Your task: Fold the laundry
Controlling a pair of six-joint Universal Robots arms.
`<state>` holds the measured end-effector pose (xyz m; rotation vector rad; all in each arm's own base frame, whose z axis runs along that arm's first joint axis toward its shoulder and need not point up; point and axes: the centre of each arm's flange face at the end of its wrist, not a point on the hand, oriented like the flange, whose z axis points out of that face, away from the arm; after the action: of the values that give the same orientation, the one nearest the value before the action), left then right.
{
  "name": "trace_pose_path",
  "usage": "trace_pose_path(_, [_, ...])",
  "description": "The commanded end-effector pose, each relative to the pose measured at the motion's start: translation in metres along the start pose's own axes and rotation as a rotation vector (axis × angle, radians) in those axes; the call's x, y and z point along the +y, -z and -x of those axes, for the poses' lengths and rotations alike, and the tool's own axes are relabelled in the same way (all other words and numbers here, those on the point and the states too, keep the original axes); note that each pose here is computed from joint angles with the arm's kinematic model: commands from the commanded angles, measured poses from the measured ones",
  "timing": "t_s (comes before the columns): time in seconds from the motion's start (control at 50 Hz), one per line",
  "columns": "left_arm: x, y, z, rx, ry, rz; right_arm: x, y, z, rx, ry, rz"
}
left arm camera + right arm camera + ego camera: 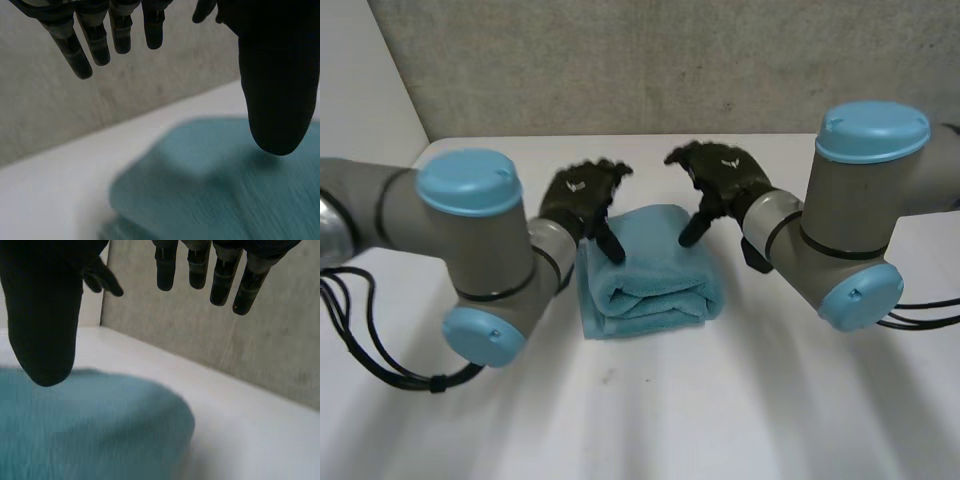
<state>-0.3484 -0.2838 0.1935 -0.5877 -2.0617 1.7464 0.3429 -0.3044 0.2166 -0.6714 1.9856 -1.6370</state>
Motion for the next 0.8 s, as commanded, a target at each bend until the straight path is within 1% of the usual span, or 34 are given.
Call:
trace_pose_path(0.02, [0.045, 0.001, 0.004, -0.036, 0.000, 0.172, 0.044, -0.015, -0.018, 0.015, -0.035, 0.156])
trace_pose_path(0.14, [0.059, 0.007, 0.015, -0.085, -0.013, 0.241, 0.060, -0.022, -0.032, 0.033, -0.054, 0.244])
trace_pose_path(0.22, [0.056, 0.011, 0.015, -0.086, -0.016, 0.247, 0.060, -0.022, -0.031, 0.028, -0.054, 0.268])
trace_pose_path(0.32, [0.034, 0.020, 0.014, -0.084, -0.016, 0.218, 0.049, -0.021, -0.031, 0.024, -0.046, 0.259])
trace_pose_path(0.36, [0.013, 0.027, 0.013, -0.079, -0.015, 0.168, 0.041, -0.022, -0.029, 0.021, -0.040, 0.236])
trace_pose_path(0.38, [0.013, 0.027, 0.013, -0.079, -0.014, 0.168, 0.041, -0.022, -0.029, 0.021, -0.040, 0.236])
trace_pose_path(0.4, [0.000, 0.030, 0.012, -0.077, -0.015, 0.137, 0.030, -0.020, -0.029, 0.023, -0.035, 0.211])
trace_pose_path(0.42, [0.000, 0.030, 0.012, -0.077, -0.015, 0.137, 0.012, -0.016, -0.028, 0.027, -0.024, 0.168])
trace_pose_path(0.44, [-0.013, 0.034, 0.012, -0.077, -0.013, 0.104, 0.012, -0.016, -0.028, 0.028, -0.024, 0.167])
trace_pose_path(0.46, [-0.027, 0.039, 0.012, -0.078, -0.010, 0.069, -0.011, -0.009, -0.027, 0.034, -0.011, 0.116])
trace_pose_path(0.48, [-0.027, 0.039, 0.012, -0.078, -0.010, 0.068, -0.011, -0.008, -0.027, 0.034, -0.011, 0.115])
trace_pose_path(0.5, [-0.041, 0.044, 0.013, -0.079, -0.009, 0.033, -0.032, 0.001, -0.026, 0.046, -0.001, 0.069])
trace_pose_path(0.52, [-0.042, 0.044, 0.013, -0.079, -0.009, 0.033, -0.051, 0.010, -0.026, 0.053, 0.009, 0.020])
trace_pose_path(0.54, [-0.057, 0.052, 0.014, -0.081, -0.007, 0.001, -0.051, 0.010, -0.026, 0.053, 0.009, 0.019])
trace_pose_path(0.56, [-0.074, 0.062, 0.016, -0.087, -0.003, -0.027, -0.067, 0.019, -0.028, 0.074, 0.013, -0.017])
trace_pose_path(0.58, [-0.074, 0.062, 0.016, -0.087, -0.003, -0.027, -0.079, 0.030, -0.034, 0.114, 0.019, -0.043])
trace_pose_path(0.6, [-0.088, 0.070, 0.022, -0.105, 0.000, -0.044, -0.079, 0.030, -0.034, 0.114, 0.019, -0.043])
trace_pose_path(0.62, [-0.088, 0.070, 0.022, -0.105, 0.000, -0.044, -0.094, 0.042, -0.040, 0.164, 0.030, -0.077])
trace_pose_path(0.64, [-0.102, 0.080, 0.036, -0.141, 0.005, -0.055, -0.108, 0.057, -0.046, 0.219, 0.046, -0.111])
trace_pose_path(0.66, [-0.114, 0.089, 0.050, -0.182, 0.010, -0.057, -0.109, 0.057, -0.046, 0.219, 0.046, -0.112])
trace_pose_path(0.68, [-0.114, 0.090, 0.050, -0.182, 0.010, -0.057, -0.120, 0.070, -0.052, 0.274, 0.067, -0.138])
trace_pose_path(0.7, [-0.122, 0.099, 0.059, -0.206, 0.015, -0.048, -0.125, 0.081, -0.059, 0.322, 0.095, -0.149])
trace_pose_path(0.72, [-0.122, 0.099, 0.059, -0.207, 0.015, -0.048, -0.126, 0.091, -0.065, 0.362, 0.122, -0.143])
trace_pose_path(0.74, [-0.128, 0.108, 0.065, -0.223, 0.019, -0.033, -0.126, 0.091, -0.065, 0.362, 0.122, -0.143])
trace_pose_path(0.78, [-0.132, 0.116, 0.067, -0.225, 0.021, -0.023, -0.117, 0.106, -0.074, 0.421, 0.160, -0.094])
trace_pose_path(0.8, [-0.137, 0.122, 0.069, -0.222, 0.023, -0.023, -0.117, 0.107, -0.074, 0.421, 0.160, -0.094])
